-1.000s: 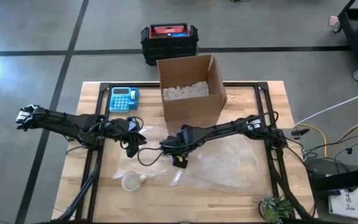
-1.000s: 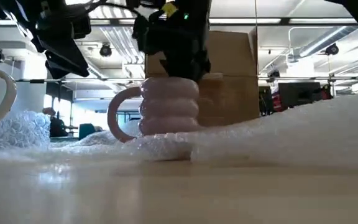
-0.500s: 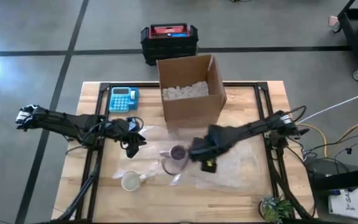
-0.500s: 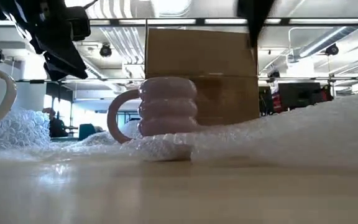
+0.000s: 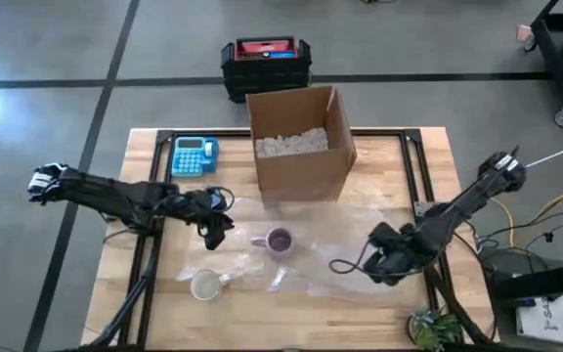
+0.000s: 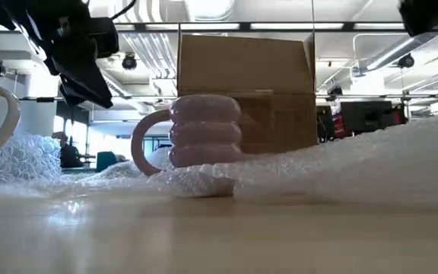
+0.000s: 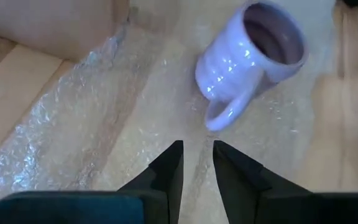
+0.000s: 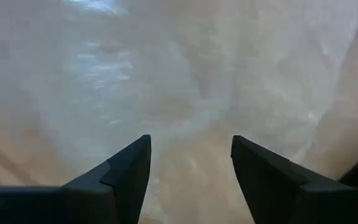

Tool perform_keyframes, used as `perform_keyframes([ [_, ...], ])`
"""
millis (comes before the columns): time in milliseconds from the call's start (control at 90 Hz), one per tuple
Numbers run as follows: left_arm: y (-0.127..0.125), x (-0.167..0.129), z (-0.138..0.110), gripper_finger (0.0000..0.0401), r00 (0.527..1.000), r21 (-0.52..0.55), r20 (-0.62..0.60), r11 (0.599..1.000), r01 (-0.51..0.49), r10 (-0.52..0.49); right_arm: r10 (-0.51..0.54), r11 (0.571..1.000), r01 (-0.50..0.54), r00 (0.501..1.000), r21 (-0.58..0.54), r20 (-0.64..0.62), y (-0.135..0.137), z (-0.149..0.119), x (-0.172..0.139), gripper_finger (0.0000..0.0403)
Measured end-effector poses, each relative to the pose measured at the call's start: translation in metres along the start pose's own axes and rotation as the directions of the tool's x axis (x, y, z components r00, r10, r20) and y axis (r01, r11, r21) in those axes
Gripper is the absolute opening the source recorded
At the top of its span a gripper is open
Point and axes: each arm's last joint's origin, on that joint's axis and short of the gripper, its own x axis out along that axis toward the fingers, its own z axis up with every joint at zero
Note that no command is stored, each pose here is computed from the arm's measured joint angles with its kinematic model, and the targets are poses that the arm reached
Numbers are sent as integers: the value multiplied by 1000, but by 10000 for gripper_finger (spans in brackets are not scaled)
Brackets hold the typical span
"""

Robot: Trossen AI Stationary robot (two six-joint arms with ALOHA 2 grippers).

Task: Wrap mug
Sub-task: Wrap the purple mug with bubble wrap

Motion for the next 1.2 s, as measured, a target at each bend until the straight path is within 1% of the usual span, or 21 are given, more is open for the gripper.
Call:
perform_keyframes([
  [89,-1,9,0,75,1000,1,-13,1000,-8,8,73,995,-75,997,59,30,-9,-6,9,200],
  [167,-2,17,0,74,999,2,-27,1000,-17,17,136,988,-139,989,63,54,-10,-8,16,196],
  [367,-1,32,-2,75,997,0,-67,999,-42,42,272,962,-272,952,-19,141,3,-7,20,173],
  [456,-2,35,-2,75,997,0,-66,999,-42,42,324,946,-313,928,-85,182,10,-5,21,155],
  [578,-3,37,1,74,997,7,-64,999,-40,40,370,925,-343,910,-160,185,16,-5,19,122],
  [667,-4,35,3,75,998,9,-52,999,-33,33,364,924,-330,913,-191,185,15,-3,18,89],
  [800,-7,31,7,75,999,27,-33,999,-20,21,402,905,-359,896,-227,187,20,-1,7,37],
  [911,-8,29,10,75,1000,30,-24,999,-15,16,433,882,-374,883,-287,181,22,2,-4,8],
  [1033,-9,29,11,78,1000,29,-20,1000,-12,13,461,867,-392,865,-308,196,20,6,-17,5],
  [1122,-9,29,11,77,1000,30,-21,999,-12,12,475,866,-406,849,-292,230,21,11,-23,17],
  [1200,-9,29,11,75,1000,30,-22,1000,-11,11,467,877,-403,846,-263,258,20,18,-23,34],
])
